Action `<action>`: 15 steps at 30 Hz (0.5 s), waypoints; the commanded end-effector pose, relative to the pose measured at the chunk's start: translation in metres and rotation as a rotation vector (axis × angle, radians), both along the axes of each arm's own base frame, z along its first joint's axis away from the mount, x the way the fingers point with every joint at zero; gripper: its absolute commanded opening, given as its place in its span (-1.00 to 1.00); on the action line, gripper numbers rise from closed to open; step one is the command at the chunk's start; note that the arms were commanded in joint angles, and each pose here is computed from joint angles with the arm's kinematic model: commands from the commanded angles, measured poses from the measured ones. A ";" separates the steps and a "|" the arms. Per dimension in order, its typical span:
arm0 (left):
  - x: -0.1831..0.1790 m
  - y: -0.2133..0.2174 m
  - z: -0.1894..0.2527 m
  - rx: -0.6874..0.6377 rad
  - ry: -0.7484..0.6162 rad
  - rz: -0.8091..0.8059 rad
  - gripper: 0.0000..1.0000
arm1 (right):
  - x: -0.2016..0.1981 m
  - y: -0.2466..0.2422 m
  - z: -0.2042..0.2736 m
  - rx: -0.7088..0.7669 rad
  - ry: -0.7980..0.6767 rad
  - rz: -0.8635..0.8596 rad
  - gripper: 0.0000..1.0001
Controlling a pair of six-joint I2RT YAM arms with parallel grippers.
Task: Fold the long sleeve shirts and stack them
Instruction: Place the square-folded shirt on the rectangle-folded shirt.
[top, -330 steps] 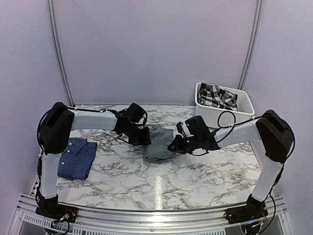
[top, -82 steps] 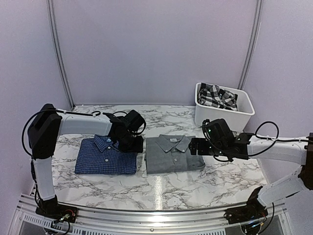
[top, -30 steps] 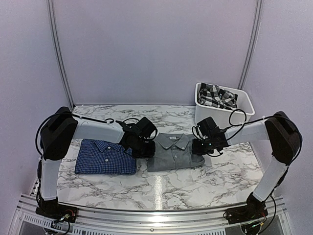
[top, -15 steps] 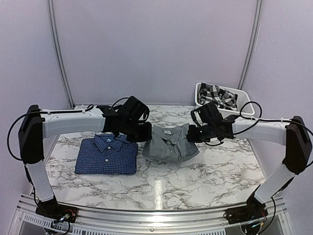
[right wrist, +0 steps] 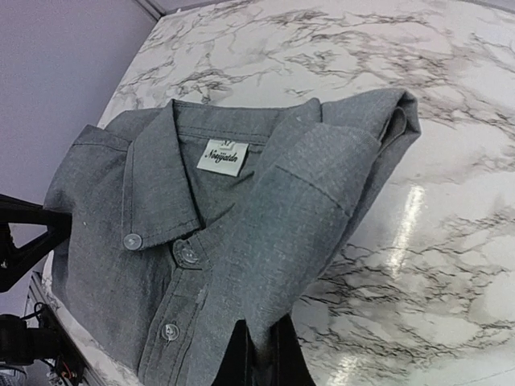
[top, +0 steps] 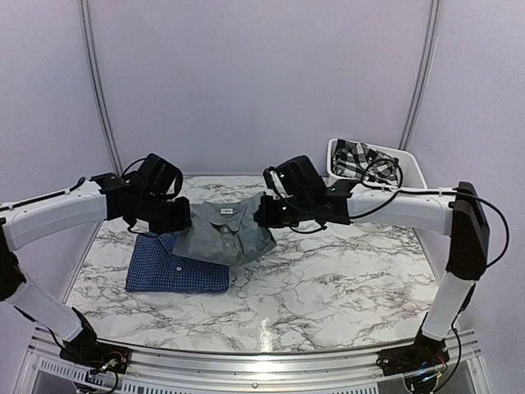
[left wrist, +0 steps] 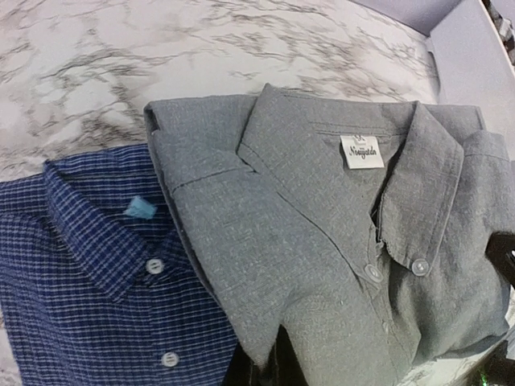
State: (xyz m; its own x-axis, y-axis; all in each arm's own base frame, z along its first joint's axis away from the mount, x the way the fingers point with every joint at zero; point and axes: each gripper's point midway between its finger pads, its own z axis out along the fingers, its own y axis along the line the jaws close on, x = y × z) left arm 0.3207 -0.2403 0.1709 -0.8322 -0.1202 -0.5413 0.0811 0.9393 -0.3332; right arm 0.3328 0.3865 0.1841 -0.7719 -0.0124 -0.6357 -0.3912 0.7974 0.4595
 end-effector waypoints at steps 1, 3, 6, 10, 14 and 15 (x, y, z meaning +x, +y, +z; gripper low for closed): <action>-0.010 0.054 -0.003 0.073 0.009 0.070 -1.00 | -0.011 0.065 0.015 0.091 -0.013 0.077 -1.00; -0.012 0.074 -0.009 0.097 0.022 0.097 -1.00 | -0.013 0.087 0.010 0.095 -0.011 0.100 -1.00; -0.016 0.100 -0.021 0.130 0.051 0.134 -1.00 | -0.014 0.114 -0.001 0.103 0.006 0.129 -1.00; -0.020 0.125 -0.039 0.145 0.098 0.179 -1.00 | -0.014 0.136 -0.008 0.111 0.016 0.149 -1.00; -0.020 0.141 -0.045 0.156 0.113 0.211 -1.00 | -0.016 0.142 -0.022 0.108 0.042 0.158 -1.00; -0.019 0.143 -0.045 0.159 0.112 0.215 -1.00 | -0.016 0.143 -0.023 0.107 0.045 0.160 -1.00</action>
